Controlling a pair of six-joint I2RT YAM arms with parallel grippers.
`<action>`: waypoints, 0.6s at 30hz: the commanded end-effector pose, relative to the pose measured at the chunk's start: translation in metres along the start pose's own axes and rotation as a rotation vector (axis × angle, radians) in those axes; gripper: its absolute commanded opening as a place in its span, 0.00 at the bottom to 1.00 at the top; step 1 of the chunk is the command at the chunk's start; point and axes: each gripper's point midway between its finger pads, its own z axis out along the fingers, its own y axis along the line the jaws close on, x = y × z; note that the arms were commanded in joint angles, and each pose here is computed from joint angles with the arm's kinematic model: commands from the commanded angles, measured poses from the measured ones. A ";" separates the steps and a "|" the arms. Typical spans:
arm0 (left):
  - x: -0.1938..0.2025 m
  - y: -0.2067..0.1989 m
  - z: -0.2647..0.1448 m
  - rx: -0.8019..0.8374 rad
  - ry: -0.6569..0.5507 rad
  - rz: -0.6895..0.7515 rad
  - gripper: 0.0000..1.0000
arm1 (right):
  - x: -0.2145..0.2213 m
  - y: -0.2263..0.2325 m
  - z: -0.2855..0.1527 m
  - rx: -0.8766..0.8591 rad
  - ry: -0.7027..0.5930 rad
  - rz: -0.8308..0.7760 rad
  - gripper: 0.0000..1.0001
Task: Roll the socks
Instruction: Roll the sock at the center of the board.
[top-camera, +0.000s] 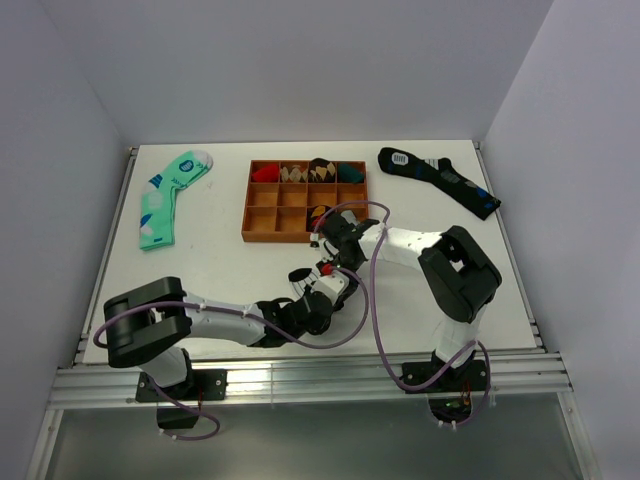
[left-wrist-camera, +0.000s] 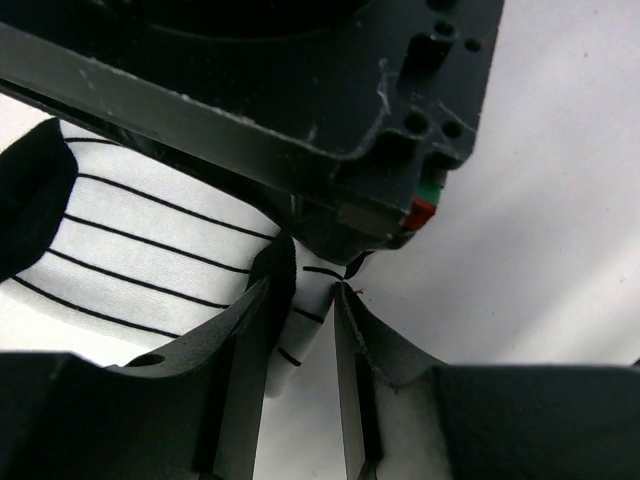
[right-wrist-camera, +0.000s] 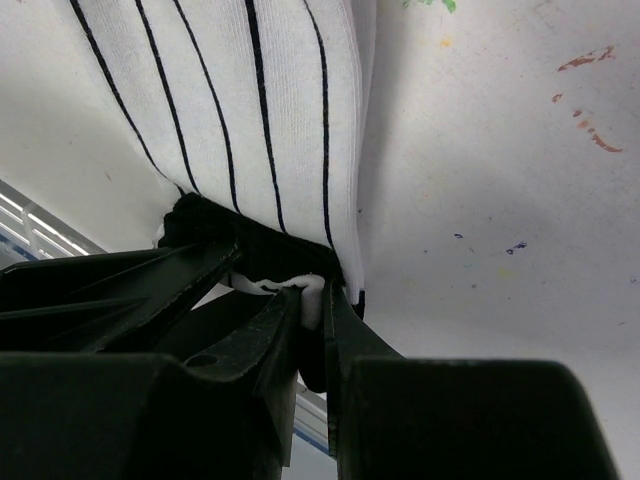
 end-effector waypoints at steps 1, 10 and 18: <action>0.003 -0.002 0.005 0.006 0.005 -0.039 0.36 | -0.002 -0.019 0.008 0.072 0.012 -0.012 0.03; 0.025 0.006 0.004 -0.004 0.022 -0.109 0.37 | -0.001 -0.018 0.010 0.046 0.003 -0.006 0.04; 0.047 0.013 0.007 -0.033 0.061 -0.158 0.37 | -0.008 -0.016 0.001 0.008 -0.048 0.017 0.11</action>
